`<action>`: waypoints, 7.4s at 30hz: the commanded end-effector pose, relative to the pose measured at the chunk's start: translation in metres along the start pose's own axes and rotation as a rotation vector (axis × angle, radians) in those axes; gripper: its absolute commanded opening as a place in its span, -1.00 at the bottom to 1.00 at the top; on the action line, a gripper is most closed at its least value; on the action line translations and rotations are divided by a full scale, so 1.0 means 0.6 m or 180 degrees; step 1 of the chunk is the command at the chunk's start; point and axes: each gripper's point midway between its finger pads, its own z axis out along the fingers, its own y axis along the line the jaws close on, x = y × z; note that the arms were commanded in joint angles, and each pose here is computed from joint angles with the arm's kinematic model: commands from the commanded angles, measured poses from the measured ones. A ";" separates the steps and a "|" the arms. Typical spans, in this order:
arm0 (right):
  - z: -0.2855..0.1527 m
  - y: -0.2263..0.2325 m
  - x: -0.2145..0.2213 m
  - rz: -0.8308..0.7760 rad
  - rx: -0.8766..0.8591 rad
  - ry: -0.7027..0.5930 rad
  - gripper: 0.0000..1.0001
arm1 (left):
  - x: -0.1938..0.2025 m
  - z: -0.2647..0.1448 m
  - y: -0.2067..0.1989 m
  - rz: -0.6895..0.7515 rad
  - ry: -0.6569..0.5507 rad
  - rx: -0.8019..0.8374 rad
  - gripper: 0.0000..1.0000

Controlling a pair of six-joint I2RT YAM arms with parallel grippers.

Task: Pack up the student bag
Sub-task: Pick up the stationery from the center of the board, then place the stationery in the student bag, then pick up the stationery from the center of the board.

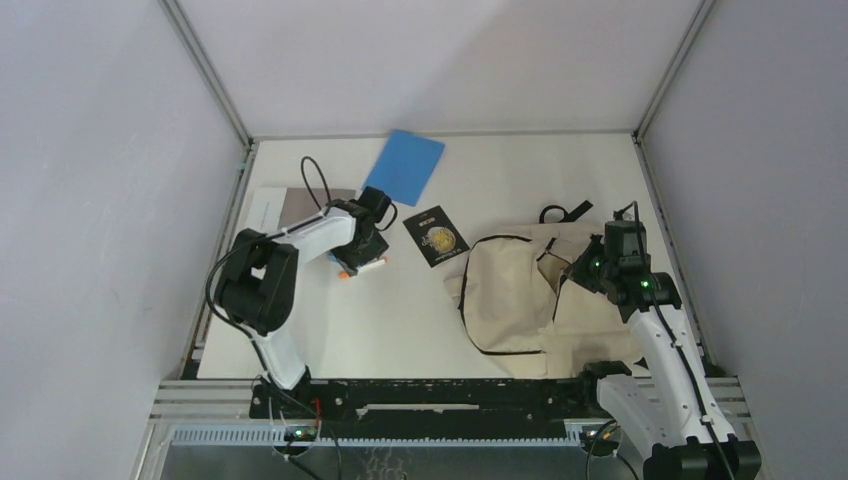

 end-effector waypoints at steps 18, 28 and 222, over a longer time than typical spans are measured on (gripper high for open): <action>-0.003 0.021 -0.024 -0.0066 -0.0154 -0.0183 -1.00 | 0.064 0.021 0.051 -0.0685 0.0205 -0.0275 -0.20; 0.003 0.034 -0.025 -0.0061 -0.0238 -0.0156 -1.00 | 0.111 0.006 0.101 -0.0854 0.0220 -0.0204 -0.78; -0.014 0.028 -0.035 -0.0136 -0.0207 -0.0291 -1.00 | 0.066 -0.127 -0.004 0.0570 -0.0376 0.1200 -1.00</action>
